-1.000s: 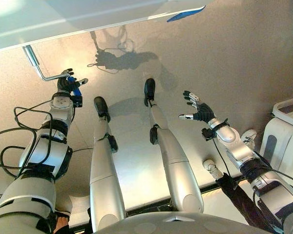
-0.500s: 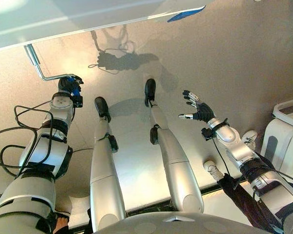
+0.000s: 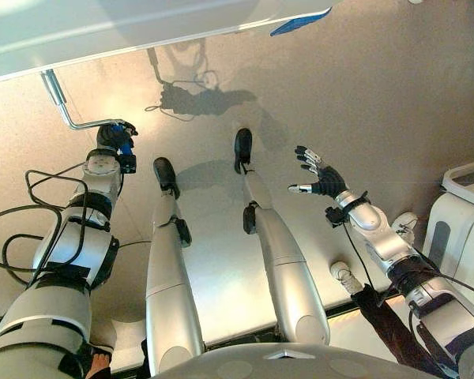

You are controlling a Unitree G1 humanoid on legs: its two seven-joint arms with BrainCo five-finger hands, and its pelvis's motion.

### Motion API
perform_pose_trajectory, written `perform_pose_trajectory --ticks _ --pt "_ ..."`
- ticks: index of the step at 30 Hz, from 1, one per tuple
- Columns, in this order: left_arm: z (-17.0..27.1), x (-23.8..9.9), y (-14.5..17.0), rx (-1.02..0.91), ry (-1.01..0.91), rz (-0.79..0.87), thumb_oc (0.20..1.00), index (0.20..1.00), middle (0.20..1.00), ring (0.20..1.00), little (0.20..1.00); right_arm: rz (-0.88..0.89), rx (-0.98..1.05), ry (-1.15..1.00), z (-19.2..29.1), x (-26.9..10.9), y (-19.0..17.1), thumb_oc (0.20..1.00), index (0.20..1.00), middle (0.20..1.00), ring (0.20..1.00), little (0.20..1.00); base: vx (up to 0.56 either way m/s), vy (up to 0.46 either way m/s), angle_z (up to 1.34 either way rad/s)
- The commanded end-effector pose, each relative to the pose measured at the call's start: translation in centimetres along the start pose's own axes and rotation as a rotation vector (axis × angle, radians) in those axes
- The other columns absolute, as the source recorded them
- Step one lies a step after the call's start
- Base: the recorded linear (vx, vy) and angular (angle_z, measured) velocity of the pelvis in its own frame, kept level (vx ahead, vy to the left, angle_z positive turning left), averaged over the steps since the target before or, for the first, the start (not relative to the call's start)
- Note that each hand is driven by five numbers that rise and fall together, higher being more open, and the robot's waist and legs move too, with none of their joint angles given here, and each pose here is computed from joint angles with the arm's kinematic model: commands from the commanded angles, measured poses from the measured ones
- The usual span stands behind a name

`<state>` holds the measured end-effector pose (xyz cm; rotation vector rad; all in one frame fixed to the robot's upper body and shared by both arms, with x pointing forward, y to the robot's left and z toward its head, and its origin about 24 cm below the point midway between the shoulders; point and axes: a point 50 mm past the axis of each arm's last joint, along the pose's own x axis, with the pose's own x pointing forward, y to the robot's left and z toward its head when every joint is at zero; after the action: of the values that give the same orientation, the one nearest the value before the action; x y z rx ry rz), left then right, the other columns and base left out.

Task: Raise the hospital bed

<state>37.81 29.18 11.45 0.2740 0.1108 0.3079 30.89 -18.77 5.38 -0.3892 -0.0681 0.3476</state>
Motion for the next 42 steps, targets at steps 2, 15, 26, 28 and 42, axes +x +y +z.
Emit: perform_pose_trajectory --ticks 2,15,26,28,42 --pt "2.8 0.2 -1.7 0.016 -0.135 -0.080 0.200 0.200 0.200 0.200 0.200 0.016 0.025 -0.048 0.8 -0.5 0.1 1.000 1.000 1.000 1.000 1.000 0.00 0.000 0.00" --pt "6.0 -1.6 -5.2 0.018 -0.349 -0.314 0.200 0.200 0.200 0.200 0.200 0.025 -0.012 -0.015 0.3 -1.3 -0.4 1.000 1.000 1.000 1.000 1.000 0.00 -0.002 0.01" --pt "8.1 -3.4 -5.6 -0.019 -0.472 -0.438 0.200 0.200 0.200 0.200 0.200 0.011 -0.023 0.007 -0.2 -2.1 -0.9 1.000 1.000 1.000 1.000 1.000 0.00 0.000 0.00" --pt "8.5 -4.0 -5.6 -0.016 -0.501 -0.466 0.200 0.200 0.200 0.200 0.200 0.008 -0.023 0.016 -0.3 -2.2 -1.0 1.000 1.000 1.000 1.000 1.000 0.00 0.000 0.00" --pt "9.3 -8.2 -3.9 -0.043 -0.598 -0.652 0.200 0.200 0.200 0.200 0.200 0.013 -0.033 0.027 -0.5 -3.2 -1.5 1.000 1.000 1.000 1.000 1.000 0.00 0.000 0.00"
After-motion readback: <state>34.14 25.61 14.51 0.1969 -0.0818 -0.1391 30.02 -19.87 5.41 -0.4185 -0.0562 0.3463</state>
